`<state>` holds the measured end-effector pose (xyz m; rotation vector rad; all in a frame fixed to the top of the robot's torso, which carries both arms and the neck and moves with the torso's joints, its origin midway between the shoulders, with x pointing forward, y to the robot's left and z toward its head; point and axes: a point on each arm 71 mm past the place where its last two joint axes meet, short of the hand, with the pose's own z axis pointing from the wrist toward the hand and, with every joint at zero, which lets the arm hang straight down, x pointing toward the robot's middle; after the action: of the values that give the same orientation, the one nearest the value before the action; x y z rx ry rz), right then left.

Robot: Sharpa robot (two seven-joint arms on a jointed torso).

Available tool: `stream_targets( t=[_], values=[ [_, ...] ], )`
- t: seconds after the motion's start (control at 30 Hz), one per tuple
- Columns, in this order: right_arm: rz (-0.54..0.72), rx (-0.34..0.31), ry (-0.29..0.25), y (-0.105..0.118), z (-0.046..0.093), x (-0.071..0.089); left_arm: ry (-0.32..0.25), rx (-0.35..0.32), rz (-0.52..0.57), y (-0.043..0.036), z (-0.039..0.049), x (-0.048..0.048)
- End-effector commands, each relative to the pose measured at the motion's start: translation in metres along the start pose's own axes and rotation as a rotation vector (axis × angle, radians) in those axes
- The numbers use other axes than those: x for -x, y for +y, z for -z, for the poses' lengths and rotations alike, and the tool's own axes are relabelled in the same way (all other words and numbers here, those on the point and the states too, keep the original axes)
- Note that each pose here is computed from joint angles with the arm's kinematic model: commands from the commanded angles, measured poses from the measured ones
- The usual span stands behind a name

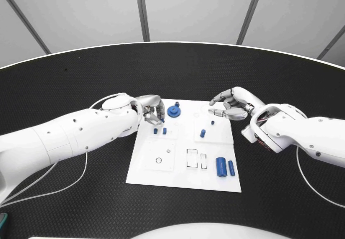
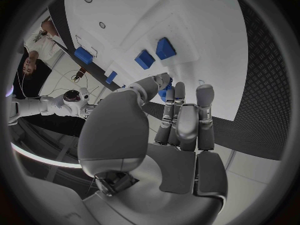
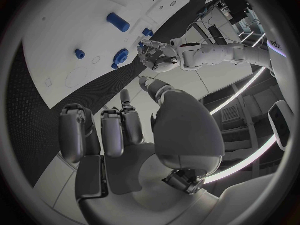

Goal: Assemble the parts on the task board

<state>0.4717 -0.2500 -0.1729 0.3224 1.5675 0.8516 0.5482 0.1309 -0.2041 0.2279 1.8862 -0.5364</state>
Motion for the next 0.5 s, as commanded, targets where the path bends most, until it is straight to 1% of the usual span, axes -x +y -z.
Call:
stream_targets(
  t=[0.03, 0.5],
  values=[
    [0.0, 0.0, 0.0, 0.0, 0.0001, 0.0, 0.0, -0.001, 0.0, -0.0003, -0.0001, -0.0001],
    [0.0, -0.001, -0.002, -0.0002, 0.0004, 0.0004, 0.007, -0.004, -0.001, -0.0015, -0.0006, -0.0007]
  ],
)
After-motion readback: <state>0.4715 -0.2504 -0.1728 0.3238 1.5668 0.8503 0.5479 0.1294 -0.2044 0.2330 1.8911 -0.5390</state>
